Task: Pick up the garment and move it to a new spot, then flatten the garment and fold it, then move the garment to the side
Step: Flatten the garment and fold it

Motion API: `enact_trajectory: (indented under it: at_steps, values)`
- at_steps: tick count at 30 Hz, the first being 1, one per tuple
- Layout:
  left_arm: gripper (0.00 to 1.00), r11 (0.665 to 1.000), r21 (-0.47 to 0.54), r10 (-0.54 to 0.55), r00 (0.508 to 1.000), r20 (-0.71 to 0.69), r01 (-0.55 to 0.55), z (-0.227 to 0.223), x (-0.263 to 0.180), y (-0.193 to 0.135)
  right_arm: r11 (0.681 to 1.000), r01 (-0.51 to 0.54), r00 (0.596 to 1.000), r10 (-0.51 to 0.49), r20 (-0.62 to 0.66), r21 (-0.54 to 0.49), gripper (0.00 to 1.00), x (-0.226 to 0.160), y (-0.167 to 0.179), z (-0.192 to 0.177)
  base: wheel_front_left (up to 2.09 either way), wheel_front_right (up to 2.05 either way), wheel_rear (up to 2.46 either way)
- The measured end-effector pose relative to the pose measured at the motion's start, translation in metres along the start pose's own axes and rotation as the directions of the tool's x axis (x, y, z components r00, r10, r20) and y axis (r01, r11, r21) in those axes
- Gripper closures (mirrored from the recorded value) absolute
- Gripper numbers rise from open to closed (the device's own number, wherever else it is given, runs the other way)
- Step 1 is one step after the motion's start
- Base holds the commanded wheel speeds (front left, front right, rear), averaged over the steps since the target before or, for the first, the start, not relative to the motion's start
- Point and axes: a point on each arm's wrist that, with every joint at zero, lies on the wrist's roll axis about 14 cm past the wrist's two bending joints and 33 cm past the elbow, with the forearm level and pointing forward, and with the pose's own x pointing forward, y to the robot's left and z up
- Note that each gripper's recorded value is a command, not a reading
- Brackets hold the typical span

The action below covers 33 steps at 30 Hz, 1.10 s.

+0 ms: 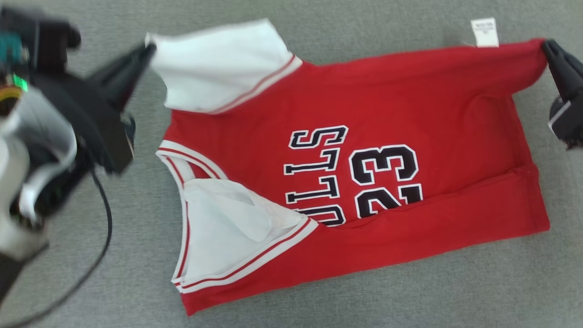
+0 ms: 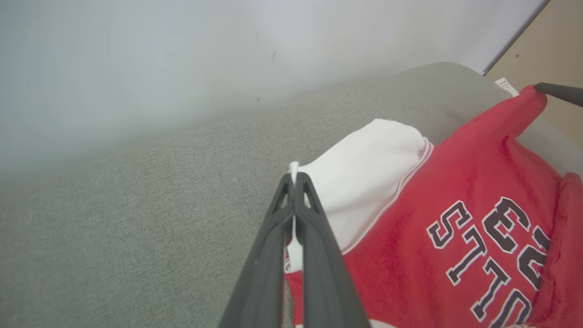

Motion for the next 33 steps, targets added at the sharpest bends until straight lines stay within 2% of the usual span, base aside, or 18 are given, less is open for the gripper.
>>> enact_trajectory:
  at_steps: [7,18,25,33]
  values:
    - [1.00,0.999,-0.037,-0.022,0.999,0.027,0.023,-0.012,-0.042,-0.036,0.999,-0.042,0.999,0.042,-0.011,0.006,1.00,-0.019,0.007,-0.013,0.00,0.00,0.00]
    - [1.00,0.996,-0.090,-0.005,0.998,0.056,0.010,-0.018,-0.089,-0.071,0.998,-0.059,0.998,0.058,-0.040,-0.024,1.00,-0.062,0.004,-0.022,0.00,0.00,0.00]
    - [1.00,0.985,-0.171,-0.024,1.000,0.003,0.024,-0.048,-0.105,-0.094,1.000,-0.021,0.995,0.020,-0.096,-0.013,1.00,-0.088,-0.008,-0.043,0.00,0.00,0.00]
    - [1.00,0.976,-0.218,-0.019,0.999,-0.046,0.008,-0.071,-0.114,-0.101,1.000,0.002,0.987,0.002,-0.162,0.030,1.00,-0.104,-0.010,-0.069,0.00,0.00,0.00]
